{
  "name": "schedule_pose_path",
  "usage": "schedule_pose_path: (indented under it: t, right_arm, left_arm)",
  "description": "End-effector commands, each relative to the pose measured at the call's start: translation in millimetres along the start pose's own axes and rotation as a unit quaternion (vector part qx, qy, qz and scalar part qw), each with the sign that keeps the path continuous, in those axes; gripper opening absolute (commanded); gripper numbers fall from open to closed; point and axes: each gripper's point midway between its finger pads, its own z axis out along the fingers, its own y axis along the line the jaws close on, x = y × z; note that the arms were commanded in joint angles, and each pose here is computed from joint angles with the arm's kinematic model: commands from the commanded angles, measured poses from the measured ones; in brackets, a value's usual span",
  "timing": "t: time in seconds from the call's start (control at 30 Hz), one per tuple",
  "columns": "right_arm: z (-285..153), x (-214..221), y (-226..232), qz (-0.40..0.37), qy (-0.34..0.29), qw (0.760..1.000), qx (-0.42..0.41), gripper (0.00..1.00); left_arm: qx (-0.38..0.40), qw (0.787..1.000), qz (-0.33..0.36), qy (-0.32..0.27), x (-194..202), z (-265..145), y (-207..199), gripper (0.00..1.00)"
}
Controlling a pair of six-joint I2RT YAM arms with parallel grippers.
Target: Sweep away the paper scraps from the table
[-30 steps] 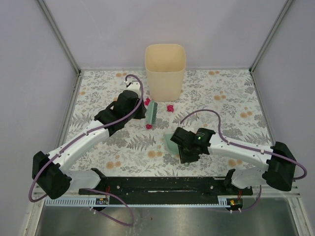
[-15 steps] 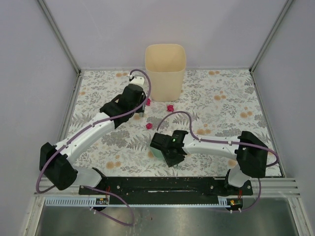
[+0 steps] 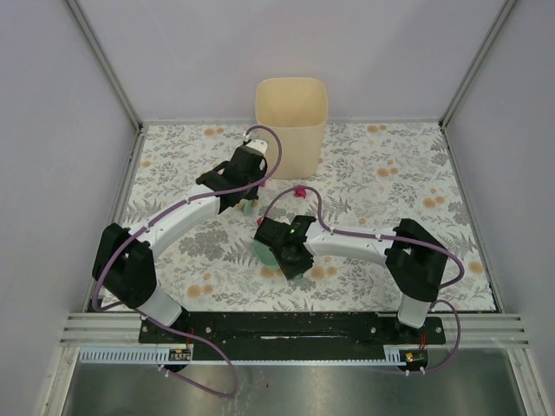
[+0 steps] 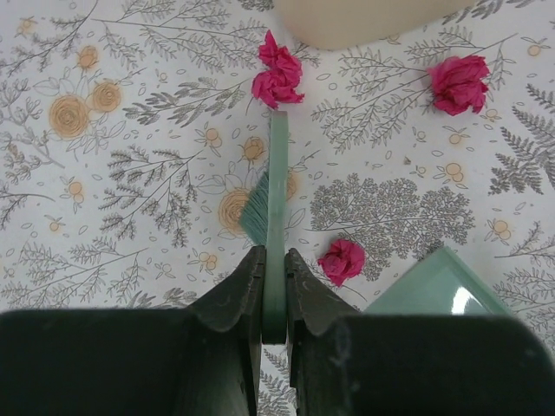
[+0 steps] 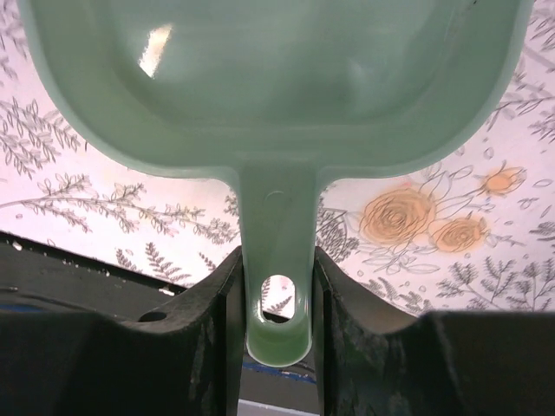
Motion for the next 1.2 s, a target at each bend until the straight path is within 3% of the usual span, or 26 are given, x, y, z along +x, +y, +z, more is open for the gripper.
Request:
schedule_pose_path:
  t: [0.0, 0.37, 0.7, 0.97, 1.17]
  right_arm:
    - [-3, -29, 1, -0.006, -0.02, 1.0, -0.022, 0.0]
    - [6, -40, -8, -0.001, -0.013, 0.999, -0.034, 0.0]
    - [7, -31, -12, 0.005, -0.011, 0.999, -0.035, 0.0]
    - [10, -27, -14, 0.016, -0.018, 0.999, -0.037, 0.0]
    - [10, -36, -11, 0.025, -0.044, 0.998, -0.043, 0.0]
  left_arm:
    - [0.078, 0.997, 0.009, -0.015, -18, -8, -26, 0.0]
    - [0.137, 0.988, 0.05, 0.058, 15, -26, -63, 0.0]
    - [0.16, 0.984, 0.052, 0.058, 22, -73, -77, 0.0]
    - [0.162, 0.986, 0.024, 0.041, 9, -114, -67, 0.0]
    - [0.097, 0.995, -0.002, 0.007, 4, -149, -23, 0.0]
